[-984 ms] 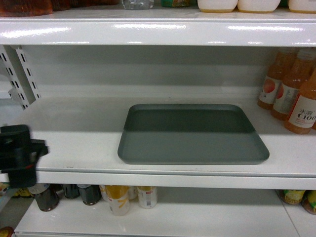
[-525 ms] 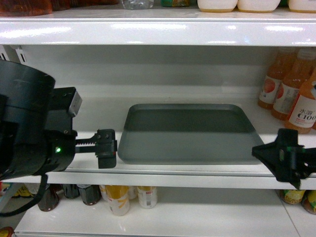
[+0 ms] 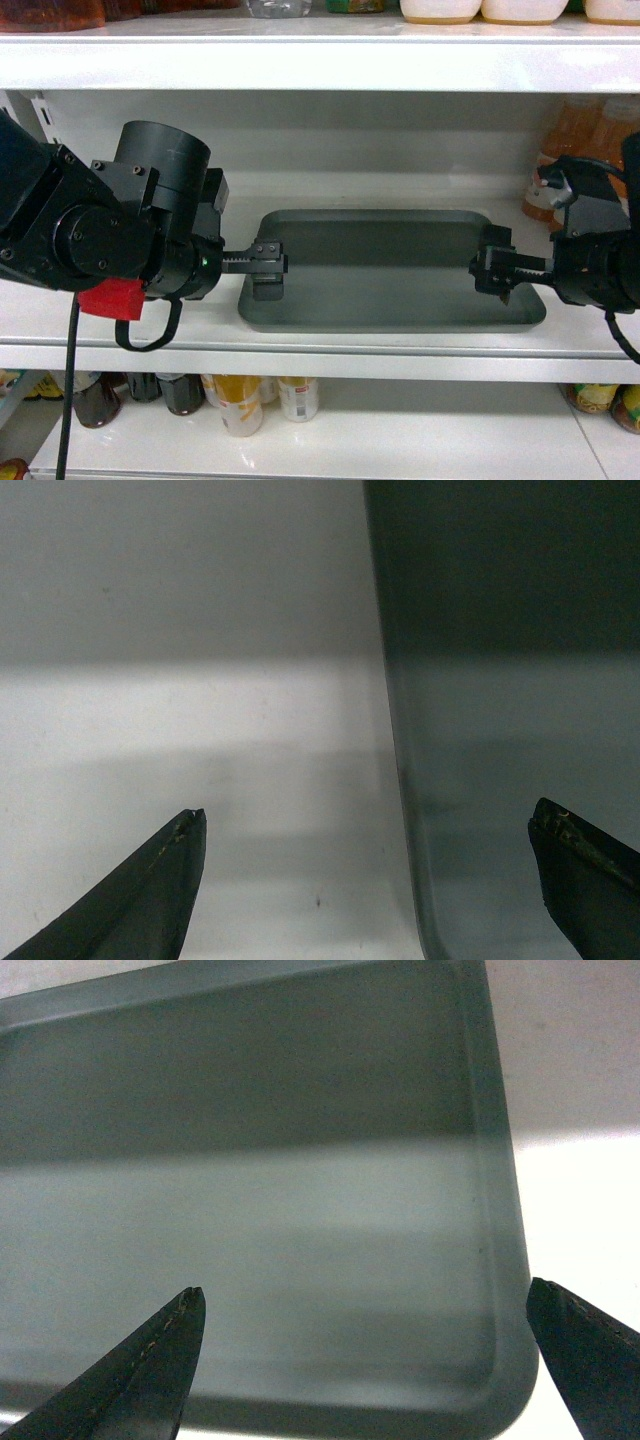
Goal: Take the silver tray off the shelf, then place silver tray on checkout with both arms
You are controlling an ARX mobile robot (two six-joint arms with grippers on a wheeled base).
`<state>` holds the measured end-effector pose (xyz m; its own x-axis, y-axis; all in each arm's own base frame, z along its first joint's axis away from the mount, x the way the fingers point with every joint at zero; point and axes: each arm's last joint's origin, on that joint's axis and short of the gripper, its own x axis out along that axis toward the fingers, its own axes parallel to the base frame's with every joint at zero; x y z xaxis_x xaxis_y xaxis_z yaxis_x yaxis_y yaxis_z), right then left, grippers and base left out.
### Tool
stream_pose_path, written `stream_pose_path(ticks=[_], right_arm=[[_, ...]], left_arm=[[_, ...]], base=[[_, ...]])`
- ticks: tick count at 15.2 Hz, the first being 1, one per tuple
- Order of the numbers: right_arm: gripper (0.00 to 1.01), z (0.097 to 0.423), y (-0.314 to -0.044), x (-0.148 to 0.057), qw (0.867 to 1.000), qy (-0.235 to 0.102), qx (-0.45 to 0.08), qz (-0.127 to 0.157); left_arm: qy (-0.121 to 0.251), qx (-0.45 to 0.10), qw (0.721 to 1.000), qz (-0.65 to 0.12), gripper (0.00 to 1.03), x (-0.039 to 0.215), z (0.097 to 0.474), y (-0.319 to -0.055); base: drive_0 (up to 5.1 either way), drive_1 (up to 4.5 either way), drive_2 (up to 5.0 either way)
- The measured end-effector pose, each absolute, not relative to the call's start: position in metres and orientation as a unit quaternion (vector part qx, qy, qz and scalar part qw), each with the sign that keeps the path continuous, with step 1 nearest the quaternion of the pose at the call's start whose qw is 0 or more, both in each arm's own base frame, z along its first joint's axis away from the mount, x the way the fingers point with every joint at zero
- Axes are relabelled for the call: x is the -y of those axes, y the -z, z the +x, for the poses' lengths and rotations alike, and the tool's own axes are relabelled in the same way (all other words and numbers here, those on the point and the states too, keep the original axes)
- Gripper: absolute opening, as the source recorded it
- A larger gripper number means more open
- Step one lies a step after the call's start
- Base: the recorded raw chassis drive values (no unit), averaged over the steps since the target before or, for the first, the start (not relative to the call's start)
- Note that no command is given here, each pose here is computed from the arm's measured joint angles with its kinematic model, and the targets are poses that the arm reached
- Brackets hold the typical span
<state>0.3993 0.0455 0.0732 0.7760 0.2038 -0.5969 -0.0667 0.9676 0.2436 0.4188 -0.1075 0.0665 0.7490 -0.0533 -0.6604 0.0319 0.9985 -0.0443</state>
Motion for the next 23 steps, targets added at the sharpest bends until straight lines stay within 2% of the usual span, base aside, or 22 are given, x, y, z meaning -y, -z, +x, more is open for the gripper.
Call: stream_pose_path(ticks=[5, 9, 13, 14, 15, 20, 21, 23], right_arm=[[0.98, 0.440, -0.057, -0.043, 0.940, -0.028, -0.334, 0.057], [0.98, 0.459, -0.036, -0.037, 0.928, 0.001, -0.370, 0.037], [0.98, 0.466, -0.034, -0.035, 0.923, 0.002, -0.384, 0.023], [0.83, 0.466, -0.034, -0.036, 0.918, -0.007, -0.396, 0.023], [0.47, 0.466, -0.033, -0.036, 0.918, -0.014, -0.397, 0.025], [0.06, 0.461, -0.030, -0.029, 0.921, -0.007, -0.389, 0.028], [0.03, 0.458, -0.030, -0.029, 0.921, -0.010, -0.389, 0.030], [0.03, 0.448, -0.032, -0.030, 0.920, -0.016, -0.390, 0.034]], left_arm=[[0.016, -0.358, 0.933, -0.015, 0.98, 0.112, 0.441, -0.065], [0.004, -0.383, 0.924, -0.016, 0.98, 0.112, 0.441, -0.048], [0.008, -0.402, 0.915, -0.029, 0.98, 0.112, 0.439, -0.042], [0.013, -0.415, 0.909, -0.035, 0.82, 0.112, 0.437, -0.040], [0.022, -0.425, 0.902, -0.065, 0.47, 0.110, 0.435, -0.038], [0.031, -0.432, 0.897, -0.089, 0.05, 0.110, 0.426, -0.037], [0.029, -0.430, 0.896, -0.104, 0.02, 0.109, 0.423, -0.038], [0.031, -0.424, 0.898, -0.112, 0.02, 0.107, 0.414, -0.040]], base=[[0.0, 0.00, 0.0], [0.0, 0.00, 0.0], [0.0, 0.00, 0.0], [0.0, 0.00, 0.0], [0.0, 0.00, 0.0], [0.0, 0.00, 0.0], [0.0, 0.00, 0.0], [0.0, 0.00, 0.0]])
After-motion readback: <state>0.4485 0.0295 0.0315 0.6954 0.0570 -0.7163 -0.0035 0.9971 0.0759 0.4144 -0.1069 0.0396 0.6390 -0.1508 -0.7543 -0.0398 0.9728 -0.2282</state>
